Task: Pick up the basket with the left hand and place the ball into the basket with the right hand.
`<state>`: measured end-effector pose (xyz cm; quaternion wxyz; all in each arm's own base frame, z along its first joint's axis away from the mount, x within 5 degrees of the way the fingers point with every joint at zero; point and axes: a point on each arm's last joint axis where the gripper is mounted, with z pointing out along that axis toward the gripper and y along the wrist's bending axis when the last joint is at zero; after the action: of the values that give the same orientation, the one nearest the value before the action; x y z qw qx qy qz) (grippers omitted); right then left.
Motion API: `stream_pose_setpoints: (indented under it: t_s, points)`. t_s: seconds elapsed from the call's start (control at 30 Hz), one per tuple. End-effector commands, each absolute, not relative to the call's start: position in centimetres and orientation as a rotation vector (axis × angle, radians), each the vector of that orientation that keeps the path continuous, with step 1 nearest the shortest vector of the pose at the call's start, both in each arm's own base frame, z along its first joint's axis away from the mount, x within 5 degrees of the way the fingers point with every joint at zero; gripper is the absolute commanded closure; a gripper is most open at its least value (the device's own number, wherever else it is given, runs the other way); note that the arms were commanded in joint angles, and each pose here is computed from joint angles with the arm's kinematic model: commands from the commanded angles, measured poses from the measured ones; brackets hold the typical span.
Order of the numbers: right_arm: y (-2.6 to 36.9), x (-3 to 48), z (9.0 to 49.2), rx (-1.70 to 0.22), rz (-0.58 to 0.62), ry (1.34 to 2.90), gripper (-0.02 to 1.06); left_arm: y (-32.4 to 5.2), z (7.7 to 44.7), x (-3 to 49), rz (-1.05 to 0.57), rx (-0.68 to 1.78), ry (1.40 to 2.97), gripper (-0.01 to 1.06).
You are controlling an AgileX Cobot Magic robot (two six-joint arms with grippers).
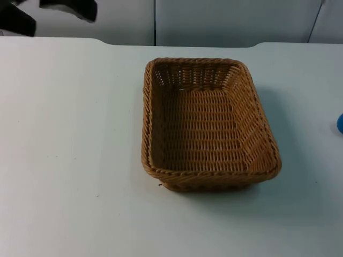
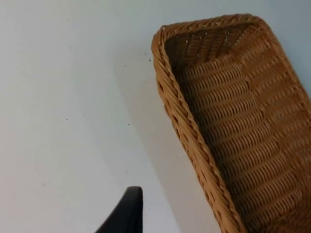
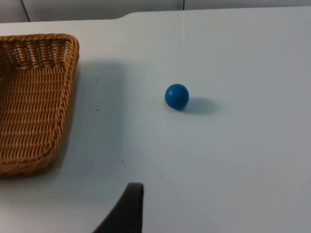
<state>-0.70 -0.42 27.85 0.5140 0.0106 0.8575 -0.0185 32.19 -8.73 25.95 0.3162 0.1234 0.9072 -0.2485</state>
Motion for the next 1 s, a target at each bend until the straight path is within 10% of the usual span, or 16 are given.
stream_pose_setpoints:
  t_s: [0.0,0.97]
  points:
    - [-0.4,-0.7,27.8,0.033,-0.049,2.053,0.0,-9.9,25.2,33.6,-0.675,0.344,2.397,0.01]
    - [-0.4,-0.7,27.8,0.033,-0.048,2.053,0.0,-17.9,11.6,41.5,-0.856,0.383,2.736,0.01]
